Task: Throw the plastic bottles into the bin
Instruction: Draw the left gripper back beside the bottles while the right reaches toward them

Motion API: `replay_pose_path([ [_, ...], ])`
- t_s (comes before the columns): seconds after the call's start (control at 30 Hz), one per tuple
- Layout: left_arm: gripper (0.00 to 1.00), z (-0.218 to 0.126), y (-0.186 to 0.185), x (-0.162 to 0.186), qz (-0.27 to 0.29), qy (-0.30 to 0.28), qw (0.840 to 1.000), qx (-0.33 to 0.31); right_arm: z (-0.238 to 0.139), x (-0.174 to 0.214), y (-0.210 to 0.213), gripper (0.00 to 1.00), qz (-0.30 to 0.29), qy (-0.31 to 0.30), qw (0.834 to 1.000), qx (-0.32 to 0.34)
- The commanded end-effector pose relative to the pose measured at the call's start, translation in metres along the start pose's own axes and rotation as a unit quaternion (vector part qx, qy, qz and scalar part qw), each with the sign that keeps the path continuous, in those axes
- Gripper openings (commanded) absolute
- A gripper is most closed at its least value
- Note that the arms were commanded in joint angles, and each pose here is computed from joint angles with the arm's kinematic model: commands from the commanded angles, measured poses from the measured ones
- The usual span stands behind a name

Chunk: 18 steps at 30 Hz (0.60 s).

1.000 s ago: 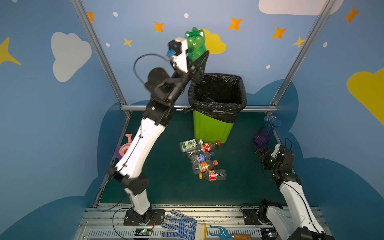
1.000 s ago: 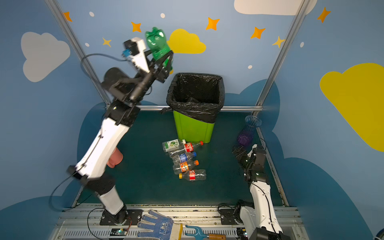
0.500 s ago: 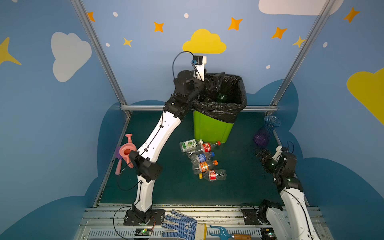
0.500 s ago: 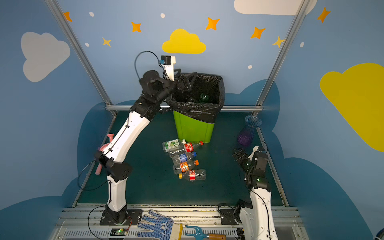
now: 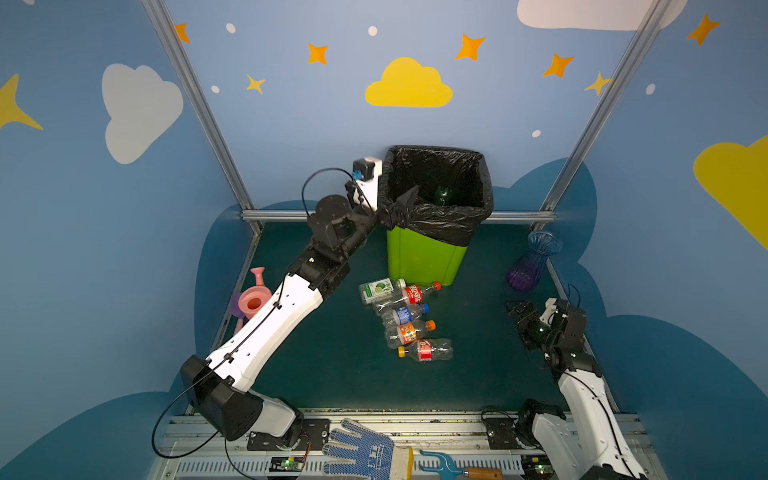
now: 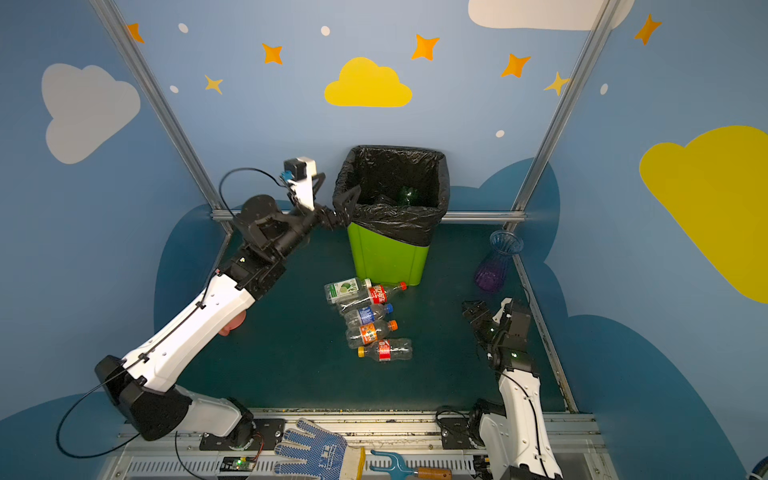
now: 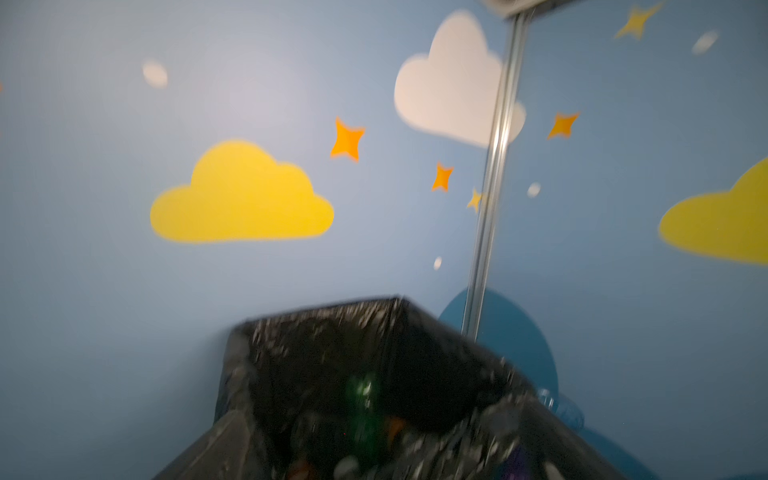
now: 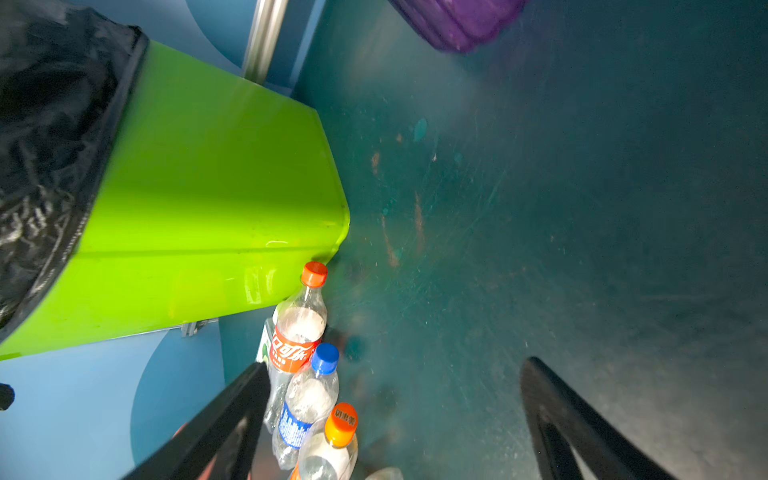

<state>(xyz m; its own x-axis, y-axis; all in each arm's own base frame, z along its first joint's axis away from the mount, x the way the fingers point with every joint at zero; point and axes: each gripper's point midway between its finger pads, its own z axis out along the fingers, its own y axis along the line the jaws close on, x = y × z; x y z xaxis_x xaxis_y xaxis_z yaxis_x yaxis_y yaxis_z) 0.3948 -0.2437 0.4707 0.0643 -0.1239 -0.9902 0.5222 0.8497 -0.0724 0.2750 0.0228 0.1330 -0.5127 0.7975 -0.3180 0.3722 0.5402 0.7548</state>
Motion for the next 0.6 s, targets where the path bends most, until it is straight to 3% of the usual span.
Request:
replay_pose_path([
  [0.0,1.0,-0.033,0.026,0.004,0.025,0.003,0.998,-0.06,0.0,0.024,0.006,0.93,0.047,0.05,0.998,0.007],
  [0.37,1.0,-0.088,0.051,0.126,-0.011,0.135,0.984,-0.112,-0.005,0.108,0.0,0.92,0.166,0.108,0.977,0.072],
  [0.57,1.0,-0.094,0.048,0.165,-0.036,0.196,0.974,-0.108,0.005,0.148,0.018,0.92,0.171,0.139,0.972,0.075],
])
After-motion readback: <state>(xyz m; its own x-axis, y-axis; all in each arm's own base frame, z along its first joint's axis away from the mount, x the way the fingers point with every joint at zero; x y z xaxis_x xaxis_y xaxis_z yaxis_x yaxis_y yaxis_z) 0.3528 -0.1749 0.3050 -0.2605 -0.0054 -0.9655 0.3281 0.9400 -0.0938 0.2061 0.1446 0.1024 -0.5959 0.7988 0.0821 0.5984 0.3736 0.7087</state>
